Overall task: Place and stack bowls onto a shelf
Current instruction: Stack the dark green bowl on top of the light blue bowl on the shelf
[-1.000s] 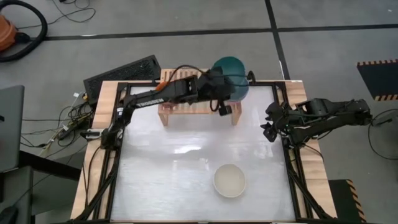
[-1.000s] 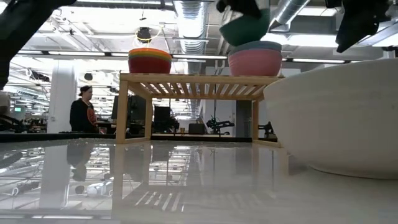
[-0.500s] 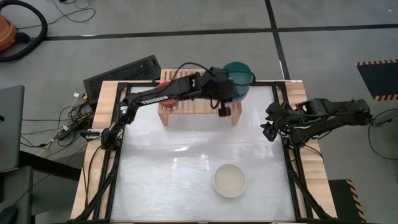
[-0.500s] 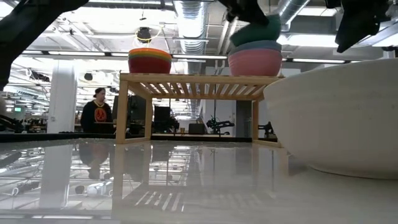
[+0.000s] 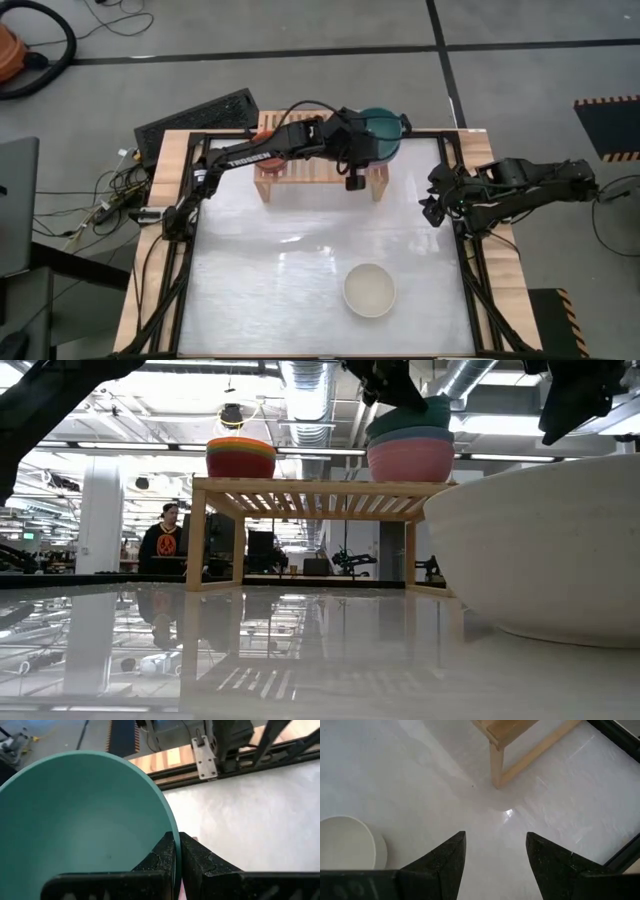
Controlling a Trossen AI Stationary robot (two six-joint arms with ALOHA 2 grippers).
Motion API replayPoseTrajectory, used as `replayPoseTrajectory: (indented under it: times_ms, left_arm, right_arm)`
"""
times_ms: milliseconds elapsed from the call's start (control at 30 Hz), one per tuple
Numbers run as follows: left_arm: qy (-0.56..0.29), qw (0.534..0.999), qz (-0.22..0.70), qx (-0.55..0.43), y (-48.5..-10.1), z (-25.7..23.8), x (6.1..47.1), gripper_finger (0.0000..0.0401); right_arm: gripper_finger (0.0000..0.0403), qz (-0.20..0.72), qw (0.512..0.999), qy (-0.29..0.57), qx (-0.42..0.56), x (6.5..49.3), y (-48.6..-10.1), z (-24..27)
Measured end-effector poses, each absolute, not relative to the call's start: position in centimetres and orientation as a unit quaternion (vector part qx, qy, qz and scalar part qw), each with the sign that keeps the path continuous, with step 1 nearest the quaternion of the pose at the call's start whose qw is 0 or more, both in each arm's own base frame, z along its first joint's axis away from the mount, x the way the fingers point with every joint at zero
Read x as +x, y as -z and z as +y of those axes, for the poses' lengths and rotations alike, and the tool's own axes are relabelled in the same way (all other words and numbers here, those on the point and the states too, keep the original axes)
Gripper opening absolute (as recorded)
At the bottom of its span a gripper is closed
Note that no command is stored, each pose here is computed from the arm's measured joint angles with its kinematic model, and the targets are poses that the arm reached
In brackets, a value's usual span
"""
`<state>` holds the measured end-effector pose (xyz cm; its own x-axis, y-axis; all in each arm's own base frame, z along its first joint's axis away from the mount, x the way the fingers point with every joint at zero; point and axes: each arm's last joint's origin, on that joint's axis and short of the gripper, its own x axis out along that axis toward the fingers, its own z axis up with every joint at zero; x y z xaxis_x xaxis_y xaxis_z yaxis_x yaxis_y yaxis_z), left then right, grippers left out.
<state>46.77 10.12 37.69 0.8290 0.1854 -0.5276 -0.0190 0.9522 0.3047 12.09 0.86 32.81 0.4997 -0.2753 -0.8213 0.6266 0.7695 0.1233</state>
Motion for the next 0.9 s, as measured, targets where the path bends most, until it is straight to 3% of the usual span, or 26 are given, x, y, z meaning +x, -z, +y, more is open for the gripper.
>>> replayPoseTrajectory:
  times_ms: [200, 467, 700, 900]
  left_arm:
    - [-0.042, 0.941, 0.301, 0.148, -37.4, 10.4, 46.5, 0.0012]
    - [-0.047, 0.937, 0.293, 0.186, -37.6, 10.5, 46.7, 0.0085]
    - [-0.112, 0.928, 0.282, 0.215, -38.2, 10.8, 46.8, 0.0147]
    - [-0.145, 0.934, 0.244, 0.218, -40.1, 9.1, 46.5, 0.0158]
  right_arm:
    - [0.0234, 0.422, 0.841, 0.268, 0.206, 12.1, -32.8, 0.9]
    - [0.0234, 0.423, 0.841, 0.267, 0.205, 12.1, -32.8, 0.9]
    - [0.0234, 0.423, 0.841, 0.267, 0.205, 12.1, -32.8, 0.9]
    - [0.0234, 0.426, 0.843, 0.264, 0.197, 12.1, -32.8, 0.9]
